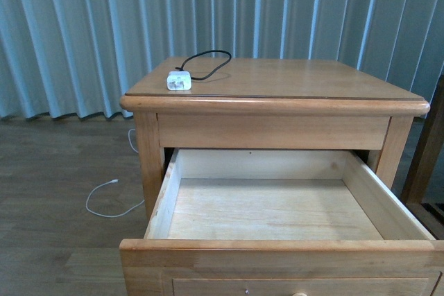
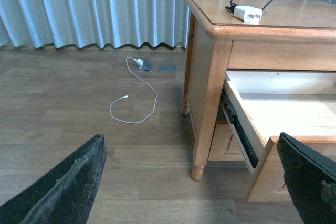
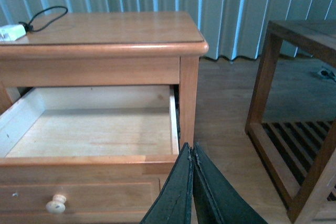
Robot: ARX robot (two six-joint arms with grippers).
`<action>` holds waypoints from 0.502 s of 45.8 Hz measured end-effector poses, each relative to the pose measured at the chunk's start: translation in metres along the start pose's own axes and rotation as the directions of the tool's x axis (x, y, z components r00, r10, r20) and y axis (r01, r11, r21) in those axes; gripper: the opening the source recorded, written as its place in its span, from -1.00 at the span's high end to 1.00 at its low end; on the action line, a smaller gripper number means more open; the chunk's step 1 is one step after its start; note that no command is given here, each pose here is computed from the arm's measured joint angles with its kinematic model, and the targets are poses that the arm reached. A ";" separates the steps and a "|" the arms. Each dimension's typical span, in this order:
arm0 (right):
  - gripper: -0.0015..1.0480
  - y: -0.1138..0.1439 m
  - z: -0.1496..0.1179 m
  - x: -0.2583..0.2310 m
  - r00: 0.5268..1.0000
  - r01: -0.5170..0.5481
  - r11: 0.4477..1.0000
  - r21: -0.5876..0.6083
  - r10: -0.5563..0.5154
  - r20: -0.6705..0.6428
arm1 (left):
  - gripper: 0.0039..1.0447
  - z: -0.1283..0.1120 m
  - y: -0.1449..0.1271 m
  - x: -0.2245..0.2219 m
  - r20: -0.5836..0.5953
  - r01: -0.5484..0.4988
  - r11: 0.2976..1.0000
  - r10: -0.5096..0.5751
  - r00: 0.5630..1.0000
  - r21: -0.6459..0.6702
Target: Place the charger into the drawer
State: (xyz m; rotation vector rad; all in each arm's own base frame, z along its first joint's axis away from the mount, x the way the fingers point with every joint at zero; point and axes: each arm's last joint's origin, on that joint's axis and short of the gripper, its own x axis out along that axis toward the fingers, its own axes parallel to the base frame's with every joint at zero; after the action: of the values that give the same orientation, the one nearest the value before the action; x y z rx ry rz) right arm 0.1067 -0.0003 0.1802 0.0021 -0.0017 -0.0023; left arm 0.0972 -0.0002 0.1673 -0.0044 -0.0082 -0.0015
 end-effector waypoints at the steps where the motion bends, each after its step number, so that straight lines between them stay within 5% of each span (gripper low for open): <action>1: 0.97 0.000 -0.001 -0.002 1.000 0.000 1.000 0.000 0.000 -0.011 | -0.89 0.000 0.000 0.000 0.000 0.000 1.000 0.000 1.000 0.000; 23: 0.92 0.000 -0.015 -0.009 1.000 0.000 1.000 -0.002 0.000 -0.002 | -0.89 0.000 0.000 0.000 0.000 0.000 1.000 0.000 1.000 0.000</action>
State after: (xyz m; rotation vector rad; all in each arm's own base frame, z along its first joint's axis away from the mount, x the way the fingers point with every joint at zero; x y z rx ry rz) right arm 0.0976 -0.0003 0.1651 0.0002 -0.0002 -0.0023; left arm 0.0972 -0.0002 0.1673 -0.0044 -0.0082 -0.0015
